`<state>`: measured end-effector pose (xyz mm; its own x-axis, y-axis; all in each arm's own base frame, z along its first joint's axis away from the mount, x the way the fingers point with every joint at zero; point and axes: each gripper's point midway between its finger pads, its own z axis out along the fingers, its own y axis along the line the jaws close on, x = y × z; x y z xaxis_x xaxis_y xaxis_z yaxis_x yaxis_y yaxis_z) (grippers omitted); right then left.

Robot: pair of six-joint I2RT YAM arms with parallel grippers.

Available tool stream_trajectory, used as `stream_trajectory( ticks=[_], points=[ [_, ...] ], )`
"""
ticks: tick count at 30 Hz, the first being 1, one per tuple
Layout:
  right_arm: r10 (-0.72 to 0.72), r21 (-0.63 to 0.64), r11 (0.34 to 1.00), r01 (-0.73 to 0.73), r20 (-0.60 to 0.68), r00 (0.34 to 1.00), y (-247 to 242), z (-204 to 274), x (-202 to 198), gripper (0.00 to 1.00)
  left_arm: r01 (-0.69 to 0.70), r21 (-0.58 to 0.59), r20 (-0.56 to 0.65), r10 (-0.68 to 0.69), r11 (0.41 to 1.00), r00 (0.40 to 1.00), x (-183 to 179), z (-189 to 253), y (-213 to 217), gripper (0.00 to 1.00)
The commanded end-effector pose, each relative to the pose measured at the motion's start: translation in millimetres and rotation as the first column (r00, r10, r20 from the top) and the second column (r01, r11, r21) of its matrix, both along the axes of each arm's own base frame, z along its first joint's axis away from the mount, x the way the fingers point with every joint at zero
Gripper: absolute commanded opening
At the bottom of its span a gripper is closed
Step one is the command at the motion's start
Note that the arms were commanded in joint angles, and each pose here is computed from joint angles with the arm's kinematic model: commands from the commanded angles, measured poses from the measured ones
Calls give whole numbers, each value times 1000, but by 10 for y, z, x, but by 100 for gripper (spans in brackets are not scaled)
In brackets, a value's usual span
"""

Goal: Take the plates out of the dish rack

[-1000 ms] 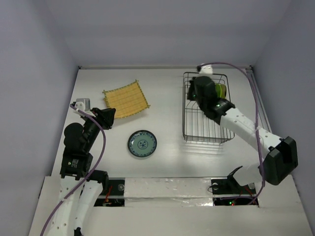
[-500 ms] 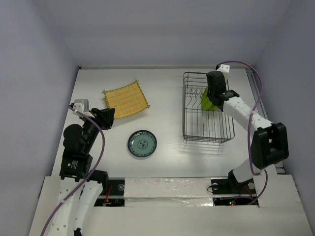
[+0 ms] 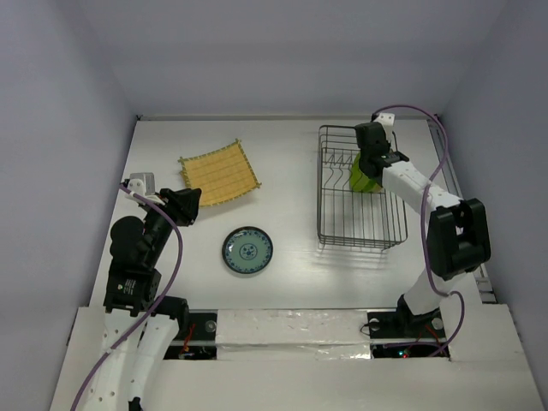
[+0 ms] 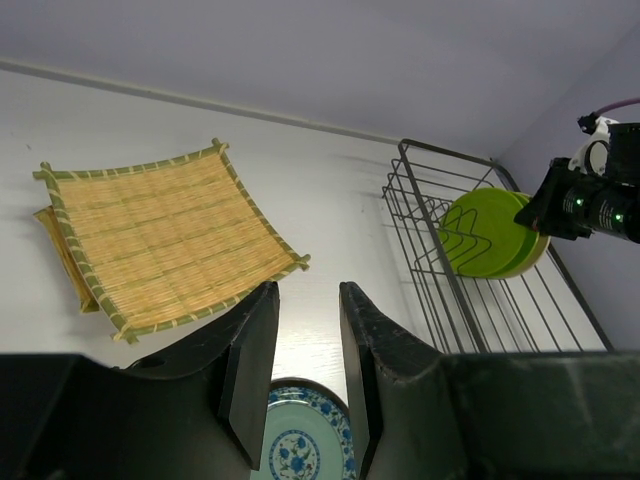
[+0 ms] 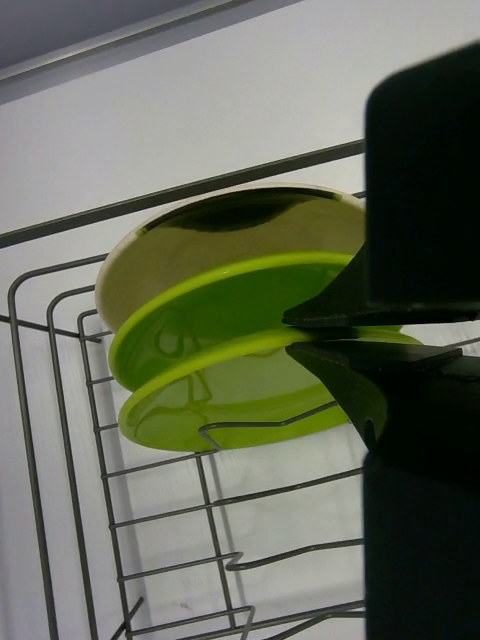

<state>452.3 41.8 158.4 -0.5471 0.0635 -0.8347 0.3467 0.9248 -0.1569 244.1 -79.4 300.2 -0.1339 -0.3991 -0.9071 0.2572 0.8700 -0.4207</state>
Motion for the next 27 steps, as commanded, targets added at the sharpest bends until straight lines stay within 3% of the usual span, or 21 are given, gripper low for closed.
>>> stream_trajectory(
  ticks=[1, 3, 14, 17, 19, 20, 21, 23, 24, 27],
  points=[
    [-26, 25, 999, 23, 113, 993, -8, 407, 92, 4, 22, -6, 72, -22, 1000, 997, -25, 233, -38, 28],
    [-38, 15, 999, 37, 131, 991, -43, 531, 82, 0, 25, -6, 72, -25, 1000, 997, -23, 234, -43, 28],
    [-49, 10, 999, 48, 287, 957, -214, 1507, -225, 0, 27, -5, 67, -26, 1000, 997, -10, 220, -48, 28],
    [-8, 48, 999, -8, 327, 945, -123, 1677, -308, 0, 27, -5, 66, -26, 1000, 997, -6, 216, -48, 28],
    [103, 134, 977, -165, 378, 920, 162, 1829, -368, 0, 27, -5, 67, -26, 1000, 997, -10, 220, -48, 28],
    [171, 169, 951, -257, 405, 898, 376, 1830, -387, 0, 25, -6, 65, -25, 1000, 998, -6, 216, -46, 28],
    [297, 218, 883, -417, 429, 853, 719, 1845, -453, 0, 27, -5, 66, -26, 1000, 997, -6, 216, -48, 28],
    [392, 276, 773, -571, 501, 772, 1110, 1878, -633, 0, 25, -5, 64, -25, 1000, 998, -2, 212, -46, 28],
    [486, 297, 675, -675, 509, 710, 1455, 1845, -797, 0, 25, -5, 64, -25, 1000, 998, -2, 212, -46, 28],
    [587, 350, 564, -748, 466, 662, 1915, 1544, -1012, 0, 24, -4, 61, -23, 1000, 998, 2, 205, -44, 28]
  ],
)
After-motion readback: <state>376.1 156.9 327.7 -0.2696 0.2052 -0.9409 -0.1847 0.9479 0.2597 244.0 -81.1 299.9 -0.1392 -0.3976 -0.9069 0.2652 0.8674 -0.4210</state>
